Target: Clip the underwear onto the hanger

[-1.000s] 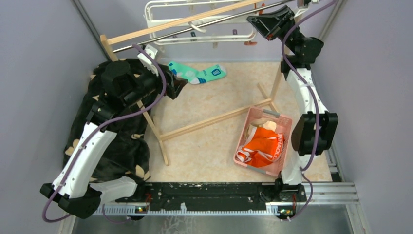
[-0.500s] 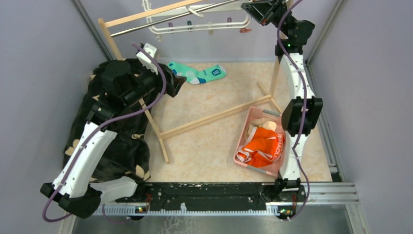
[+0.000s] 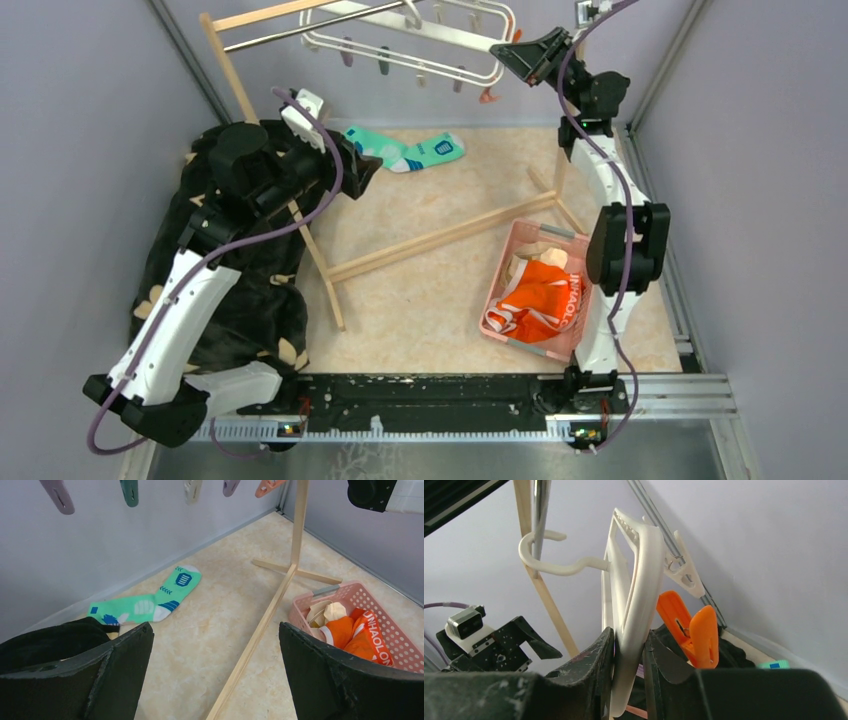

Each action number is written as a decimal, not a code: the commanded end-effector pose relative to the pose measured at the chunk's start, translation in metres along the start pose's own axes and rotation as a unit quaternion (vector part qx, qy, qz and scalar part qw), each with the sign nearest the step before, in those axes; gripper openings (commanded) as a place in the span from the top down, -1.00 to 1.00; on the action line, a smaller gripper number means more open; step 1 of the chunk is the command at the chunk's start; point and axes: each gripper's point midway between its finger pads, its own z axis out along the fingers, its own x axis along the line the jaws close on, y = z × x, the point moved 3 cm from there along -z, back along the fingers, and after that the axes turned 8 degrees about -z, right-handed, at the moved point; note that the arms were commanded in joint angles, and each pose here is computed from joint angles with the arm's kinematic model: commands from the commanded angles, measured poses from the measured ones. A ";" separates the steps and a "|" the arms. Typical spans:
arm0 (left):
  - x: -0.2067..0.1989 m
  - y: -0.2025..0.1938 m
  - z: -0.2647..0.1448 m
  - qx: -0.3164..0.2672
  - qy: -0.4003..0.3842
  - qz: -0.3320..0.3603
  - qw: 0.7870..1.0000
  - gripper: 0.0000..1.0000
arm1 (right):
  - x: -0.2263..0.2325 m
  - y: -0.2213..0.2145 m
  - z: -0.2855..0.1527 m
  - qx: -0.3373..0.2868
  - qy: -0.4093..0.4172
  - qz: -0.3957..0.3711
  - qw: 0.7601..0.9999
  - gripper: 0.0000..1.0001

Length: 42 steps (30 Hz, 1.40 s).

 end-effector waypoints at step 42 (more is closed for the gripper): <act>-0.007 -0.029 -0.016 0.016 -0.032 0.001 0.999 -1.00 | 0.112 0.037 -0.150 -0.049 -0.459 -0.170 0.871 -0.40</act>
